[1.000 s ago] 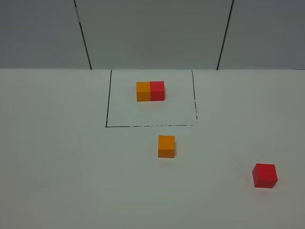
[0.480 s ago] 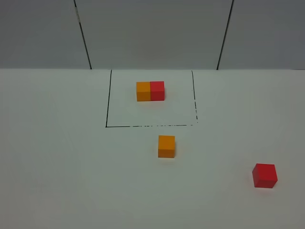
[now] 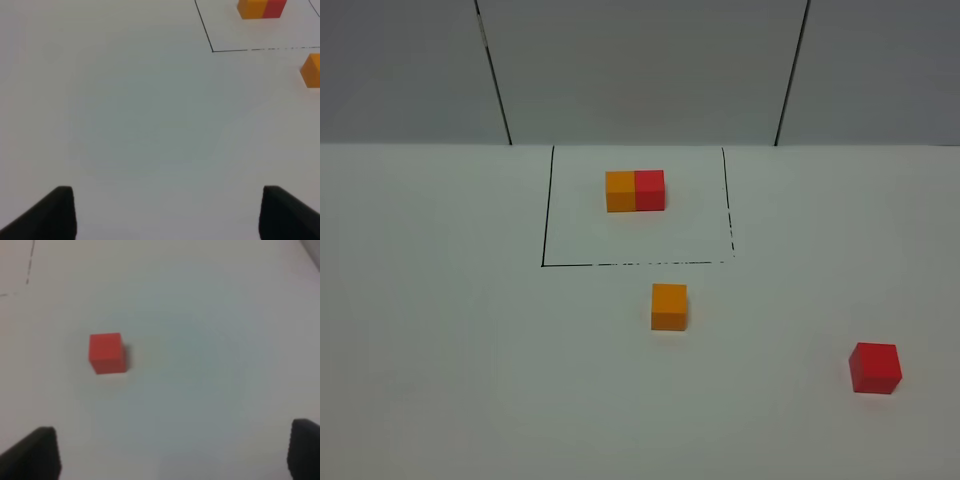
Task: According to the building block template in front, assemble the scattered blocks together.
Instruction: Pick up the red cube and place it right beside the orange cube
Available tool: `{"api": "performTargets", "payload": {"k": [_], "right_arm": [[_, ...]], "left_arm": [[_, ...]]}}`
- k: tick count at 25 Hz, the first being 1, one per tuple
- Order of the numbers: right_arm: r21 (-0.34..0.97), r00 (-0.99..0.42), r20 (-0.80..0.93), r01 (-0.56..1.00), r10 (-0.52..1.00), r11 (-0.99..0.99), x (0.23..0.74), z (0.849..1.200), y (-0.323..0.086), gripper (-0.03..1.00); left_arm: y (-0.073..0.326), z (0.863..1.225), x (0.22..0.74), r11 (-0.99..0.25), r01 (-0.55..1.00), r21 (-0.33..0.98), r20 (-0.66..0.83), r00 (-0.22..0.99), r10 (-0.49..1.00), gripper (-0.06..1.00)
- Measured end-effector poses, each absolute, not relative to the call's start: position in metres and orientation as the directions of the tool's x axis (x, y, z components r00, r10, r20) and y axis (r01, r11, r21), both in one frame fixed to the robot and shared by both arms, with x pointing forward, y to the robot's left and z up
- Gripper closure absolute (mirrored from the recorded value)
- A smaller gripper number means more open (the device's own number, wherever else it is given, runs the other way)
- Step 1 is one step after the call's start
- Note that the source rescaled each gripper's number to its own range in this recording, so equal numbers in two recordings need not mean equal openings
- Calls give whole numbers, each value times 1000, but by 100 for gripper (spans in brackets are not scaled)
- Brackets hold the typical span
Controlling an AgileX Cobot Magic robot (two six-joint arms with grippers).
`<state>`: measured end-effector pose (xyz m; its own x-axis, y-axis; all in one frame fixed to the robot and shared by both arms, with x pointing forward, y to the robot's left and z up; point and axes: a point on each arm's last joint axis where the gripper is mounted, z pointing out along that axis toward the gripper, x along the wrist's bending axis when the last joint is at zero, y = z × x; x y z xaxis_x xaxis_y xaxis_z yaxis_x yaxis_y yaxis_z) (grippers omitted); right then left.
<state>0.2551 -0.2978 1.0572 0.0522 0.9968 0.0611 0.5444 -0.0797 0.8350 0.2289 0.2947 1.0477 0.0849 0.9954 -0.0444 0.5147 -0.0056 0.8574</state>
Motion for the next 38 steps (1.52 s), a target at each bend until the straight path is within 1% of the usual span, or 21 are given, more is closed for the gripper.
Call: {"api": "performTargets", "payload": {"k": [2, 4, 9, 12, 15, 18, 22, 29, 35, 38], "right_arm": [[803, 1, 67, 593, 998, -55, 270, 1063, -294, 4], [760, -24, 63, 649, 998, -32, 293, 1067, -293, -3], [617, -45, 45, 787, 998, 8, 361, 1065, -295, -3], [492, -25, 61, 870, 998, -8, 405, 1050, -296, -3], [346, 7, 76, 938, 997, -33, 447, 1026, -297, -3], [267, 16, 81, 963, 997, -38, 479, 1008, -296, -3], [220, 46, 109, 973, 993, -69, 506, 993, -274, -3], [258, 3, 132, 965, 991, -37, 519, 984, -232, -3], [208, 49, 125, 975, 991, -74, 526, 962, -224, -3], [194, 42, 104, 979, 994, -61, 528, 954, -224, -3]], "left_arm": [[295, 1048, 229, -6, 515, 857, -44, 85, 995, 30], [295, 1048, 229, -6, 515, 857, -44, 85, 995, 30], [295, 1048, 229, -7, 515, 857, -43, 86, 995, 30], [295, 1048, 229, -7, 515, 857, -43, 86, 995, 30], [295, 1048, 229, -7, 515, 857, -43, 86, 995, 30], [295, 1048, 229, -6, 515, 857, -44, 85, 995, 30], [295, 1048, 229, -6, 515, 857, -44, 85, 995, 30], [295, 1048, 229, -6, 515, 857, -44, 85, 995, 30], [295, 1048, 229, -6, 515, 857, -44, 85, 995, 30], [295, 1048, 229, -6, 515, 857, -44, 85, 995, 30]]}}
